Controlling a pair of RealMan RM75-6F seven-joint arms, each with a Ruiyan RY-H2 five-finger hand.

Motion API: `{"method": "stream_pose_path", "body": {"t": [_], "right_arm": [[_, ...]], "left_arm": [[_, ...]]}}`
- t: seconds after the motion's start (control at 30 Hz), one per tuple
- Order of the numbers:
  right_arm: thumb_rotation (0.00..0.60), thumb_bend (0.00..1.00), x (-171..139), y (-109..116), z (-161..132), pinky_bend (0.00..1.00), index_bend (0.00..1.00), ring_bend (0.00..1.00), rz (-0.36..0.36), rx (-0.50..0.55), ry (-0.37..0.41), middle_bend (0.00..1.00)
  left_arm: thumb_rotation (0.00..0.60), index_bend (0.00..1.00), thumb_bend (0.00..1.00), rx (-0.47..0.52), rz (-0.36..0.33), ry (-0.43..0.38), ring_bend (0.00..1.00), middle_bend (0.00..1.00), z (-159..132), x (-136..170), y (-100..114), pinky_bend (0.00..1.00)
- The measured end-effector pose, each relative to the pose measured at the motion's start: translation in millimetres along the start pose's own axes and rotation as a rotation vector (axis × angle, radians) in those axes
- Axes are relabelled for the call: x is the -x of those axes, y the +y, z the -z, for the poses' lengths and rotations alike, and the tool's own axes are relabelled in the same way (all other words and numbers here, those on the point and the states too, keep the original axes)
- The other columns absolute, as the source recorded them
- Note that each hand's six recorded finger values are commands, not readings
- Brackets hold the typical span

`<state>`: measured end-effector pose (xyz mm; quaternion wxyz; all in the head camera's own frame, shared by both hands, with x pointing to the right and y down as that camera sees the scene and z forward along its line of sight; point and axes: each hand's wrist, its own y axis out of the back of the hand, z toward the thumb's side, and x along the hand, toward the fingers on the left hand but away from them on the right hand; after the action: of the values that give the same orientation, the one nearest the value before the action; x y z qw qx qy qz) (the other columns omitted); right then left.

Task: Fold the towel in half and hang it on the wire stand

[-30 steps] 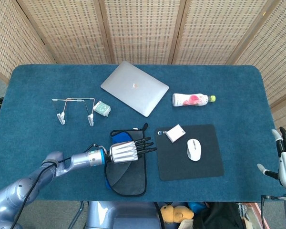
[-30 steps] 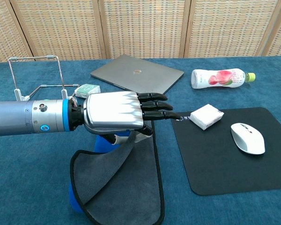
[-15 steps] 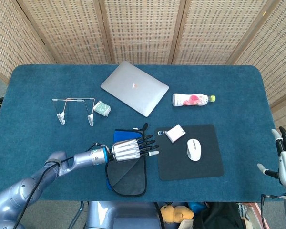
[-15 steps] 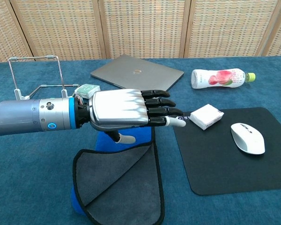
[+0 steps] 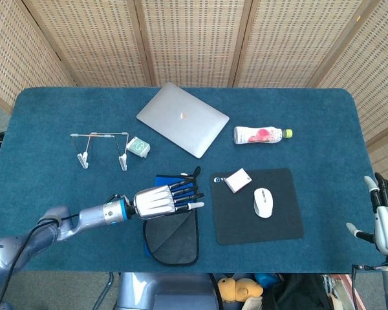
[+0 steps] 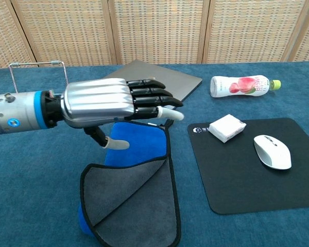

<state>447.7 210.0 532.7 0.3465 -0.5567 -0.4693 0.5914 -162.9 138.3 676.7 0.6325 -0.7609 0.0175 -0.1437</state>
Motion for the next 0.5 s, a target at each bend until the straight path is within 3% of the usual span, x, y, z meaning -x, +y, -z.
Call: {"method": "stream_pose_path", "body": {"t": [0.07,0.3,0.5], "right_arm": [[0.6,0.0,-1,0,0,0.0,0.0,0.0,0.001,-0.002,0.001,0.0],[0.6,0.0,-1,-1,-3,0.0,0.0,0.0,-0.001,-0.008,0.006,0.0],[0.6,0.0,-1,-2,-4,0.0,0.0,0.0,-0.001,-0.012,0.009,0.0]], "left_arm": [[0.6,0.29,0.32,0.024,0.022,0.007,0.0,0.0,2,17,0,0.0],[0.6,0.31,0.32,0.065,0.109,0.028,0.0,0.0,5,72,-8,0.0],[0.6,0.3,0.32,0.092,0.124,0.033,0.0,0.0,0,84,-16,0.0]]}}
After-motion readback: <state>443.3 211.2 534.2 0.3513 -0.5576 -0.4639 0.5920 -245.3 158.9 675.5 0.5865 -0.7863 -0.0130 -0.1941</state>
